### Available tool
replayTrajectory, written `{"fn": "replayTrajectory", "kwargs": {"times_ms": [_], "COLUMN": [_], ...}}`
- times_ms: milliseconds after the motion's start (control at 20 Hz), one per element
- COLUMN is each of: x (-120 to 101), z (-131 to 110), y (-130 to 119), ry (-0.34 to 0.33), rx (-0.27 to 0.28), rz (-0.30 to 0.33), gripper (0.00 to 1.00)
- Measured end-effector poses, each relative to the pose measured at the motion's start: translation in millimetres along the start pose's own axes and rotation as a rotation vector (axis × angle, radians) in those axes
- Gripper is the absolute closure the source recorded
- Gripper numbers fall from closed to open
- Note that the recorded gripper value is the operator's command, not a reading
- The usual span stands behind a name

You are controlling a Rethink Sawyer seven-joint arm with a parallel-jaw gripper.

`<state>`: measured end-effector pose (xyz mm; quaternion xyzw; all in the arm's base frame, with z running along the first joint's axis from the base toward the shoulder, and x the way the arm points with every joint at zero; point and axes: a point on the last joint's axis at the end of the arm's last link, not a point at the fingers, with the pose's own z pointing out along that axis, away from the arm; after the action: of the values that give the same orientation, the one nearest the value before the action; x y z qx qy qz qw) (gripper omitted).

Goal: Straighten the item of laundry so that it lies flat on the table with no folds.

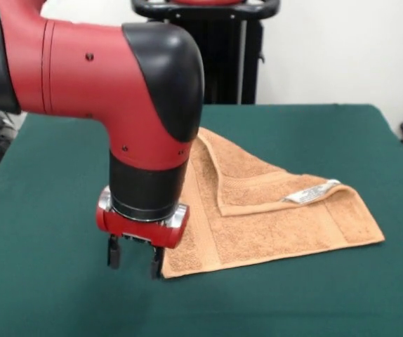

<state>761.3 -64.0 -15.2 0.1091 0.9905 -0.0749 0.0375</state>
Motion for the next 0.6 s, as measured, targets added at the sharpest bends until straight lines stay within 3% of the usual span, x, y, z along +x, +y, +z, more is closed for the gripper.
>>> {"fn": "replayTrajectory", "kwargs": {"times_ms": [300,600], "x": [18,47], "z": [-24,-50], "y": [-1,7], "ry": [-0.056,-0.030], "rx": [0.005,0.019], "rz": [-0.046,-0.072], "gripper": [0.00,0.00]}}
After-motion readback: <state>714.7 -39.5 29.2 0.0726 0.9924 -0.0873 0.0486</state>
